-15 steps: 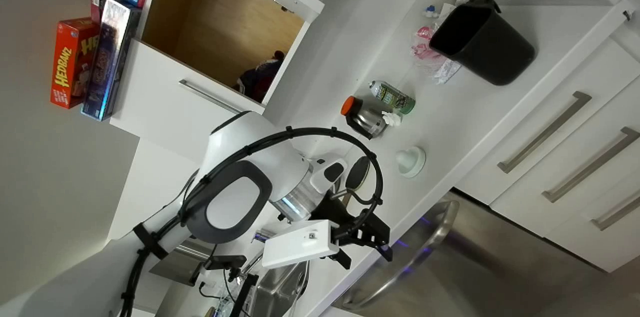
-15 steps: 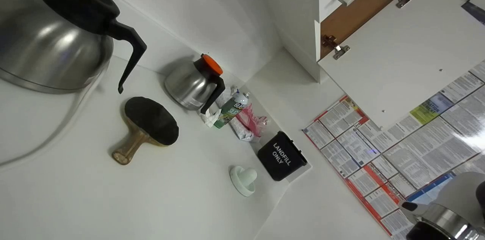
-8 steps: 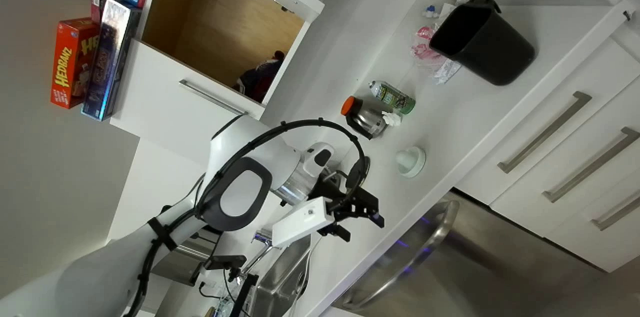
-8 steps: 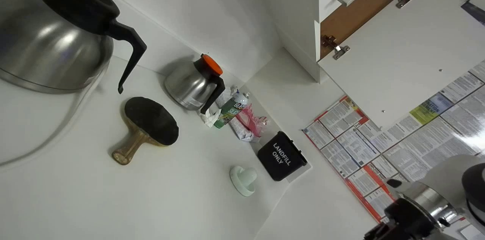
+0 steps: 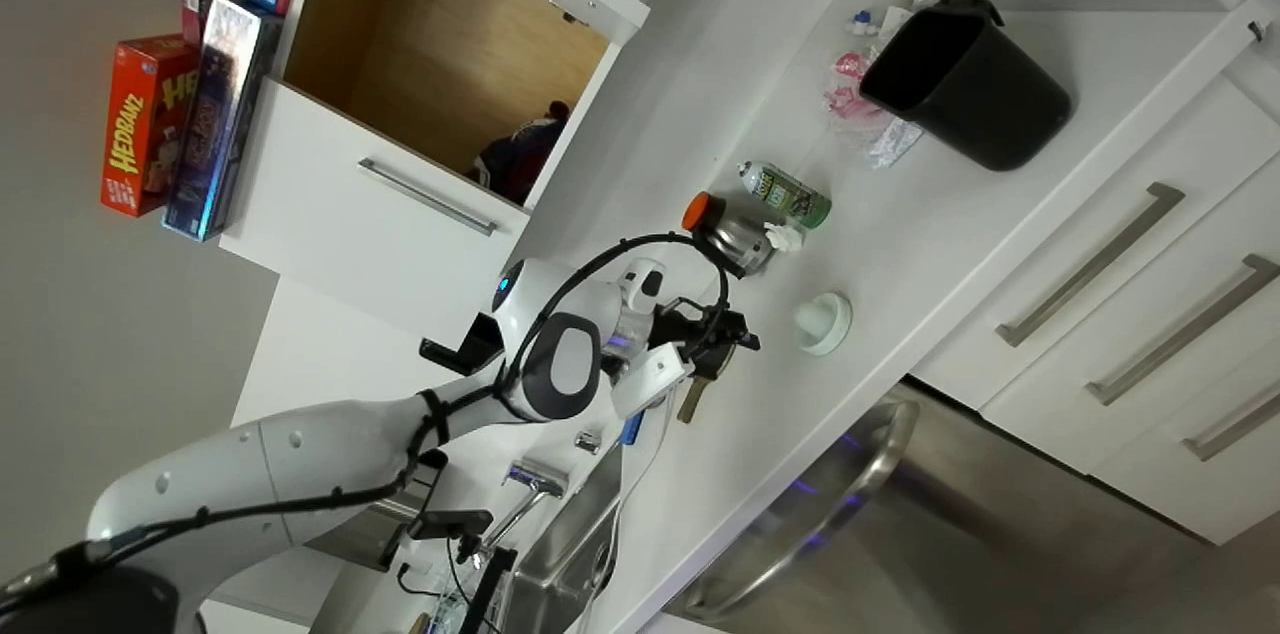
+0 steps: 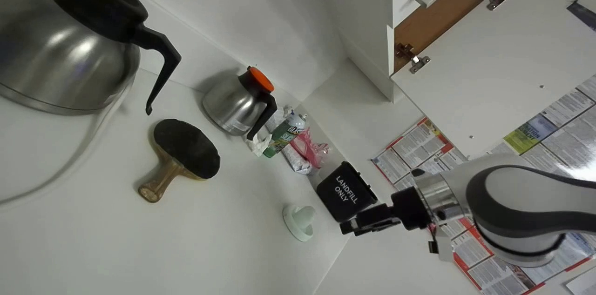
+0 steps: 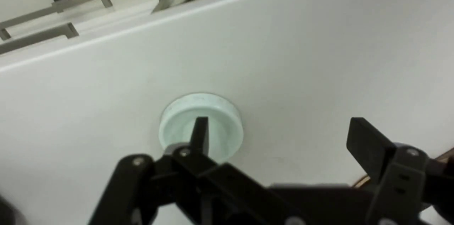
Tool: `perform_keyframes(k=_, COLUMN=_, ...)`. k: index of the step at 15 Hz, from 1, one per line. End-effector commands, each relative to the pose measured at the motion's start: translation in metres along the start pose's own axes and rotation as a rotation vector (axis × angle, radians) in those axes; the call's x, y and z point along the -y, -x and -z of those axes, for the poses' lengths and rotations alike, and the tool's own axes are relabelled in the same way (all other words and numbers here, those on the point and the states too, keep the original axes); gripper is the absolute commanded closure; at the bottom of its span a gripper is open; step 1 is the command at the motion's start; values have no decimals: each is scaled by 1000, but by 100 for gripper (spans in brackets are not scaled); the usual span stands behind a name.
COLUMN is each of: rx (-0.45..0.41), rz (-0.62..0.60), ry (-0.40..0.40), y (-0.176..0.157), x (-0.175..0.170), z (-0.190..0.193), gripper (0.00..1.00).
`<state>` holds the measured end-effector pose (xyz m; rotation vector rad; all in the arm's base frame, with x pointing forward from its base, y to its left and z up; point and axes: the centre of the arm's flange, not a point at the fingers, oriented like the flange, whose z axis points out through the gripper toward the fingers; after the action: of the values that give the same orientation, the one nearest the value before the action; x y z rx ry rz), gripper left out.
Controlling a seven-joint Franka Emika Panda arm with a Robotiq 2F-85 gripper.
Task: Take the object and put it in the cupboard
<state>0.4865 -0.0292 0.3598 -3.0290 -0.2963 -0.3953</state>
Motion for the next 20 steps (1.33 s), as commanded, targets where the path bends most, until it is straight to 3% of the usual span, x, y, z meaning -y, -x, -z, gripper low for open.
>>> perform_keyframes(k=1, rx=-66, rz=-61, ry=65, y=-53, x=-8, z=-39, gripper=0)
perform_keyframes(k=6, rx=-88, rz=-124, ry=149, y=-91, x=-22, z=-70, gripper=0)
perform_keyframes(k=12, rx=3, rz=-184, ry=203, y=-103, x=-44, z=-100, gripper=0)
perform_keyframes(k=13, rx=17, rz=-188, ry=205, y=-103, x=-44, z=-103, gripper=19)
perform_keyframes(k=20, rx=89, rz=-236, ry=224, y=-107, x=-44, z=-104, gripper=73)
